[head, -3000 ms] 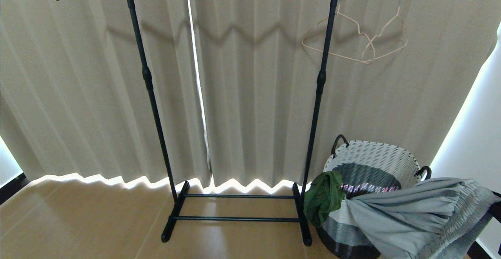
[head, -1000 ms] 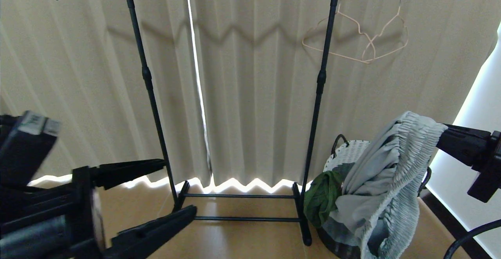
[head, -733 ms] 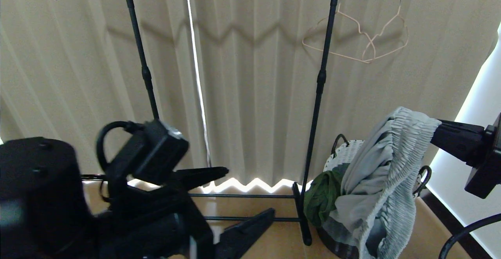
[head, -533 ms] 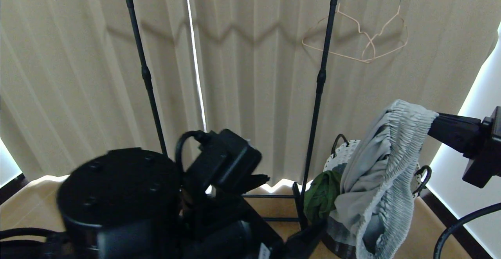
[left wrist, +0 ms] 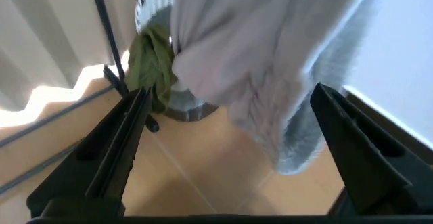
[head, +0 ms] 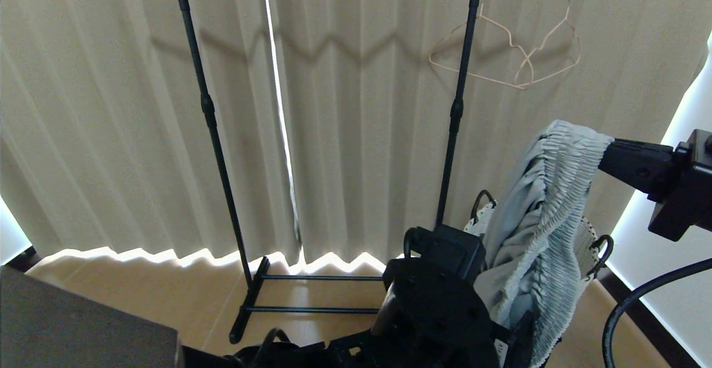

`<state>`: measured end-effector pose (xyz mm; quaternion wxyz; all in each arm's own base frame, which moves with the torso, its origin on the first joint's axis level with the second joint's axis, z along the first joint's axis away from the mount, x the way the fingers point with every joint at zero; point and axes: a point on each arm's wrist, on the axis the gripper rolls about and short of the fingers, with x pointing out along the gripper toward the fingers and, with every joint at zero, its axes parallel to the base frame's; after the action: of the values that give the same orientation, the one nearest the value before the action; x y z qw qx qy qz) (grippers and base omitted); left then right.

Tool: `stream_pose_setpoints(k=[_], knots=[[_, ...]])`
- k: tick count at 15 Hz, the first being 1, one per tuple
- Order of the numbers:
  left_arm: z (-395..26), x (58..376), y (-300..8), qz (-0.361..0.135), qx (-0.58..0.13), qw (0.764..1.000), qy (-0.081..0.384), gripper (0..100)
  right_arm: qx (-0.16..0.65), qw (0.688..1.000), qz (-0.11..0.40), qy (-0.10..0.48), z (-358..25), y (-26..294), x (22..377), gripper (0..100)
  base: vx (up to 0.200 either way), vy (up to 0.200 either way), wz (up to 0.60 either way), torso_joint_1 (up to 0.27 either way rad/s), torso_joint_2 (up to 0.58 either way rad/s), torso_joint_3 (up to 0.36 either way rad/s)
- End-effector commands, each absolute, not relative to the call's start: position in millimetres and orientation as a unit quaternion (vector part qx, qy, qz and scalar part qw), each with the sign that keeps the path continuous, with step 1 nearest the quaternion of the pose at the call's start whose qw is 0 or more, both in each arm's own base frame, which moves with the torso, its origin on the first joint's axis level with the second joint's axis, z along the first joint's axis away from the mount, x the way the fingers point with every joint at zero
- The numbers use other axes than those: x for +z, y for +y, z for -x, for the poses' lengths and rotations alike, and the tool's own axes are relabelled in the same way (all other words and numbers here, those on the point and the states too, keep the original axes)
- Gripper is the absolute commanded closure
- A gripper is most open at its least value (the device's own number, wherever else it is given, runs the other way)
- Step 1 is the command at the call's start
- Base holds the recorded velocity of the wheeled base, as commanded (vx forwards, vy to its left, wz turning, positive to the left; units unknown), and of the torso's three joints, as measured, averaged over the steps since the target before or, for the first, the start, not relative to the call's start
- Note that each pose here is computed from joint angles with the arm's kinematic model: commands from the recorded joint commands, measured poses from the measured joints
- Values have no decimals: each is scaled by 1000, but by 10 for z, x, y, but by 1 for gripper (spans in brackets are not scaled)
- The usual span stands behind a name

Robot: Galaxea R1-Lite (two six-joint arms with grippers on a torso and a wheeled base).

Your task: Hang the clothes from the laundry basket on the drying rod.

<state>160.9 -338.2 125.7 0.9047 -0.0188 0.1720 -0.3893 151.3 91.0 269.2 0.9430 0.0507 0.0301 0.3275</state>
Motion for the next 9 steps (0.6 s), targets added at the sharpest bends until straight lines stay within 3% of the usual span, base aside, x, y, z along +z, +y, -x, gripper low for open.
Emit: stream_pose_setpoints(k=[1, 9], knots=[[-1658, 1021, -3485, 1, -377, 907, 190, 0, 333, 941, -54, 10, -1510, 912, 2741, 100, 0, 0, 0, 0, 0, 0], [-1765, 886, -3423, 1, -334, 920, 204, 0, 341, 938, -55, -1, -1482, 899, 2777, 100, 0, 0, 0, 0, 0, 0]])
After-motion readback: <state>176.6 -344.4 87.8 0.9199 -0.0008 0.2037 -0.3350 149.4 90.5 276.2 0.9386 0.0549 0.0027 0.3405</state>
